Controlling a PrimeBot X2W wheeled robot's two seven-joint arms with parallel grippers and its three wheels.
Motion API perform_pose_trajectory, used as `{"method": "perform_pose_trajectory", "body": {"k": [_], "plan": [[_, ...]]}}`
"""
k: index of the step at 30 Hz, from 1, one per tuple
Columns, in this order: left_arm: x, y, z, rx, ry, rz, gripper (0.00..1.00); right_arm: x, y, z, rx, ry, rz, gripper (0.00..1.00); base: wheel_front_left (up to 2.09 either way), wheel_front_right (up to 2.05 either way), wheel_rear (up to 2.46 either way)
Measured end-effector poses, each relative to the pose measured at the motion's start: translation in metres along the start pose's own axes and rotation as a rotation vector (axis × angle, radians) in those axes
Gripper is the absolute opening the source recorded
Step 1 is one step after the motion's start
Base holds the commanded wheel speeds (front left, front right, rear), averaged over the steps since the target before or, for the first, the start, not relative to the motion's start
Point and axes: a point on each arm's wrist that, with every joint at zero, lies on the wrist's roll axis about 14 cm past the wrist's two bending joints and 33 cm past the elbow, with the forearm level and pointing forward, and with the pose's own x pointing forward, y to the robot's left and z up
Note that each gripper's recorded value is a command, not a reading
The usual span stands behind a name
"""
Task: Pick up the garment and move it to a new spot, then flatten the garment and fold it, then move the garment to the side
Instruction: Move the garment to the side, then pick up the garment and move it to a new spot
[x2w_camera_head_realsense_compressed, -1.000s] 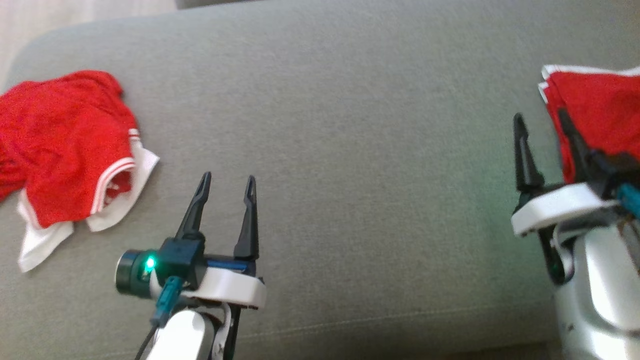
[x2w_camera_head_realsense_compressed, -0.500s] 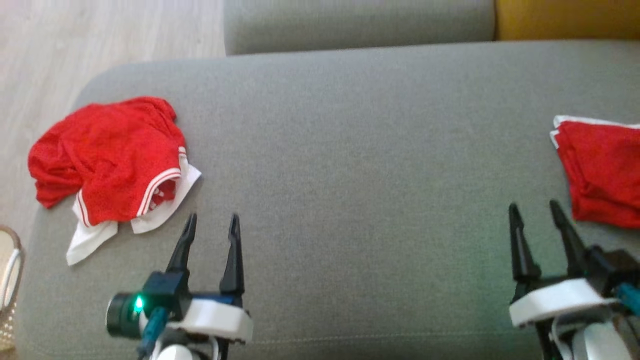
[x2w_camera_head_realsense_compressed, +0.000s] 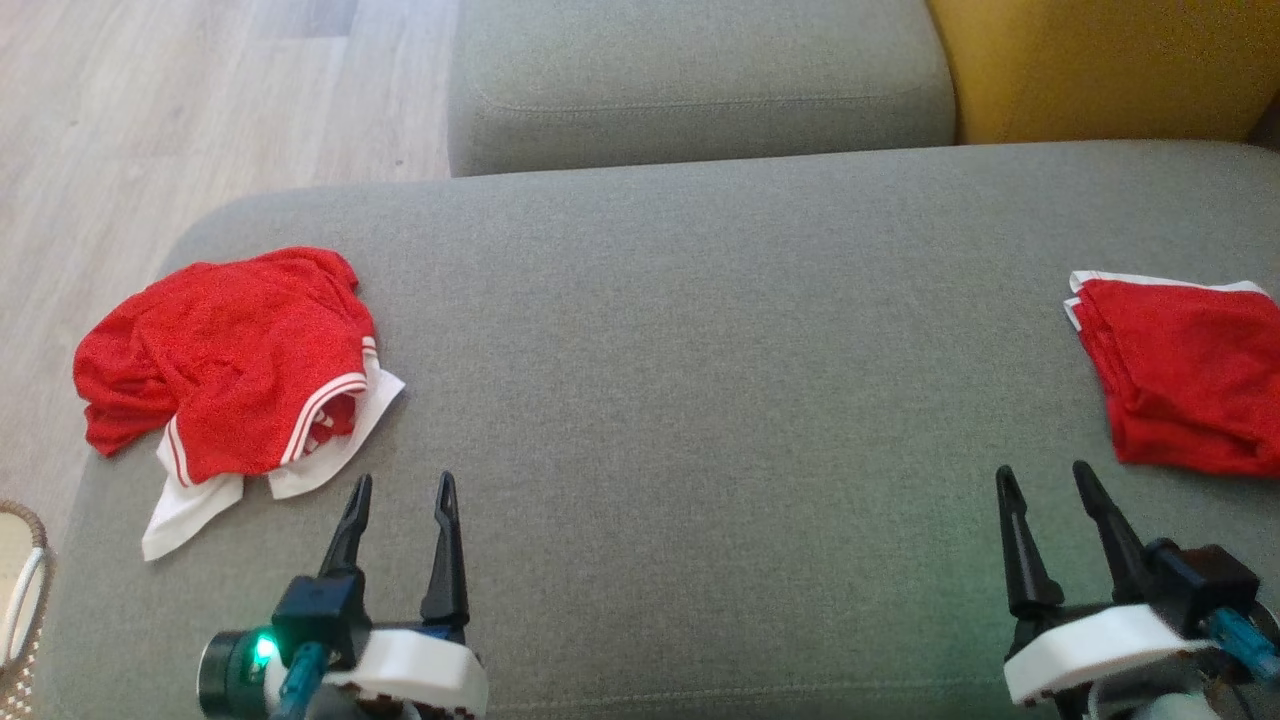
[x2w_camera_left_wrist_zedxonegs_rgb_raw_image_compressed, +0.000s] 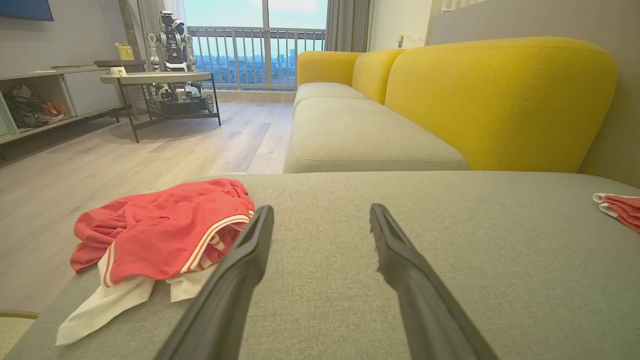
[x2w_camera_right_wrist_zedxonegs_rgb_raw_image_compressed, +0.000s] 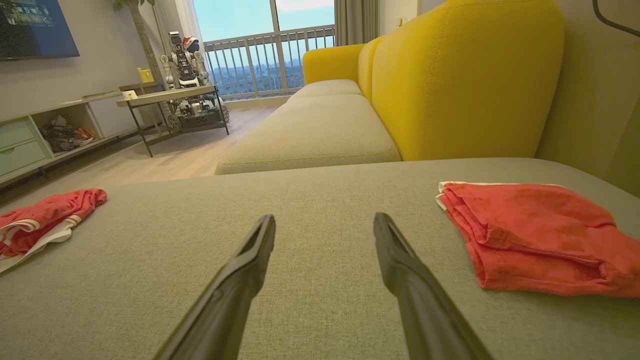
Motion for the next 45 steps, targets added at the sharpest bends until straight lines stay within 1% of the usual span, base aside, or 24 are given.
{"method": "perform_pose_trajectory", "body": {"k": [14, 21, 31, 37, 45], "plan": [[-0.008, 0.006, -0.001, 0.005, 0.001, 0.014, 1.0, 0.0, 0.003, 0.001, 0.006, -0.005, 0.009, 1.0, 0.0, 0.0, 0.0], [-0.011, 0.005, -0.005, 0.013, 0.016, 0.005, 1.0, -0.008, 0.003, -0.006, 0.0, 0.02, 0.008, 1.0, 0.0, 0.0, 0.0], [-0.014, 0.01, -0.009, 0.013, 0.027, 0.023, 1.0, -0.004, 0.008, -0.008, -0.011, 0.026, 0.028, 1.0, 0.0, 0.0, 0.0], [-0.018, 0.017, -0.008, 0.014, 0.025, 0.047, 1.0, -0.001, 0.017, -0.009, -0.012, 0.029, 0.058, 1.0, 0.0, 0.0, 0.0], [-0.031, 0.037, -0.003, 0.022, 0.01, 0.122, 1.0, 0.011, 0.045, -0.011, 0.0, 0.034, 0.142, 1.0, 0.0, 0.0, 0.0]]}}
